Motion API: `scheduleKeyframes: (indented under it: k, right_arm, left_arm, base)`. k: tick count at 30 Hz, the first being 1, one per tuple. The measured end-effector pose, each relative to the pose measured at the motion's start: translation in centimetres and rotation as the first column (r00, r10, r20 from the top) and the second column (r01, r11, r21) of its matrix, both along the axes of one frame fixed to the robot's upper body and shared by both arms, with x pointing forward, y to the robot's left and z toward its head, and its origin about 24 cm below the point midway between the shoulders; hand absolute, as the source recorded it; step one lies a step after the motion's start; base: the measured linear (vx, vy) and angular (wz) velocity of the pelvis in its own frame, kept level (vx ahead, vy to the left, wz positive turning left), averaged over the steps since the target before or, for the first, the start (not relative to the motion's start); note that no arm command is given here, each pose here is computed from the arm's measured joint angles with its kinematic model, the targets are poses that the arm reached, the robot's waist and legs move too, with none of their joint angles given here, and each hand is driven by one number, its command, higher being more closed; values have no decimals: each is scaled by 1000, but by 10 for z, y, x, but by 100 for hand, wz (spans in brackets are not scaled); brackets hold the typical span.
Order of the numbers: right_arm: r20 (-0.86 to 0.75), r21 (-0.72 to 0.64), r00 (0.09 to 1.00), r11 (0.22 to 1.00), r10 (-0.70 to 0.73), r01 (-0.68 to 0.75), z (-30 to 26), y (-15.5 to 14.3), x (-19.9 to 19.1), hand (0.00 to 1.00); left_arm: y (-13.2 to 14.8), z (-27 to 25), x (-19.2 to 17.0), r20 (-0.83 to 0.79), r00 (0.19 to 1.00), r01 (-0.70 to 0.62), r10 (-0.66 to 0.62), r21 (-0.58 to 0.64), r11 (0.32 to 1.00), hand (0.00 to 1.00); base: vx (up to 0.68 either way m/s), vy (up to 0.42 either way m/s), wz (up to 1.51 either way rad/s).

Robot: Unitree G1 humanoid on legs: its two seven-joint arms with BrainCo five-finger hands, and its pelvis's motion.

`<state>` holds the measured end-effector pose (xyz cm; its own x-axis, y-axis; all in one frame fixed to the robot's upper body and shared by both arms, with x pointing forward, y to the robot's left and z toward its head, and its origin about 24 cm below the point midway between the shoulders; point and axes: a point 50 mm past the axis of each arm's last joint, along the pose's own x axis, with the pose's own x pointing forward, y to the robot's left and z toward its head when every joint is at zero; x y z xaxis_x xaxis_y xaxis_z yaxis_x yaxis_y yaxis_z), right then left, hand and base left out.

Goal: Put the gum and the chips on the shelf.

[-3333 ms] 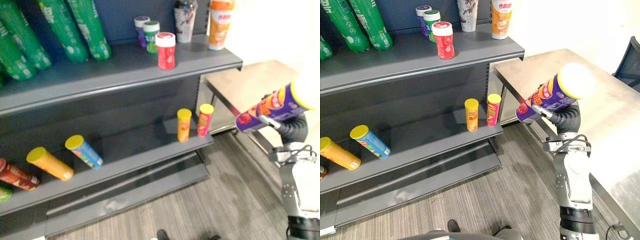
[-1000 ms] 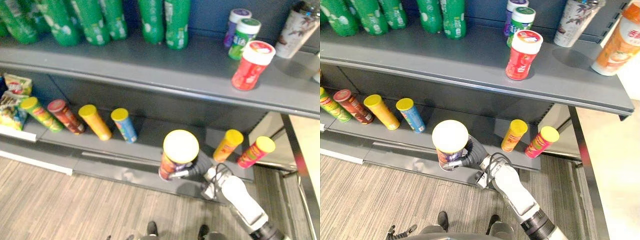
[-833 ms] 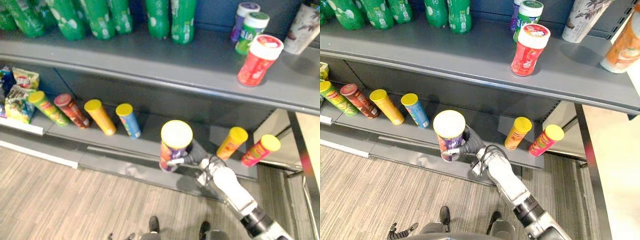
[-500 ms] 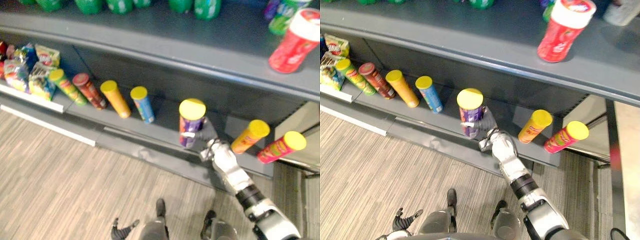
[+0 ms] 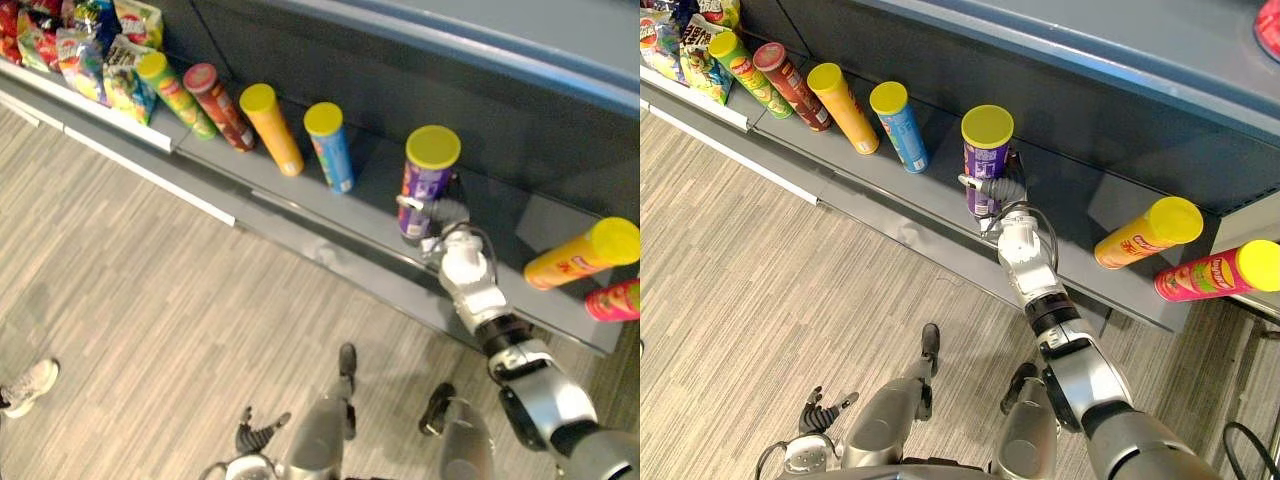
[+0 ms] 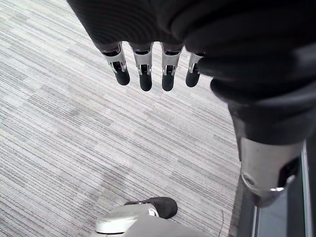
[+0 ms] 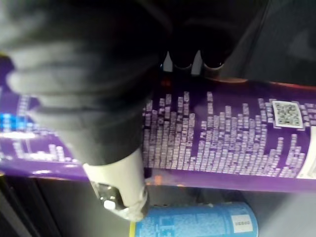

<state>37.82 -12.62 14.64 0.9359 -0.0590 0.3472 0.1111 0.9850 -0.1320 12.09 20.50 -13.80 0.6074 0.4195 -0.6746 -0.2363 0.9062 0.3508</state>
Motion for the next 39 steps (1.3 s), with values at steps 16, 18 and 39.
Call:
scheduleKeyframes:
  k: [16,18,39]
  right_arm:
    - [12,-25,995,995,-96,96,5,-8,7,100]
    - [45,-8,991,992,-128,128,11,-13,8,100]
    - [189,70,949,967,-254,245,53,-26,13,100]
  left_arm:
    - [-10,-1,9,-3,998,57,-57,-1,998,0]
    - [-13,-1,11,2,998,61,-61,1,998,0]
    - [-22,2,21,37,998,59,-59,0,998,0]
  base:
    - [-16,-78,-5]
    - [4,-72,-2]
    - [21,-63,-3]
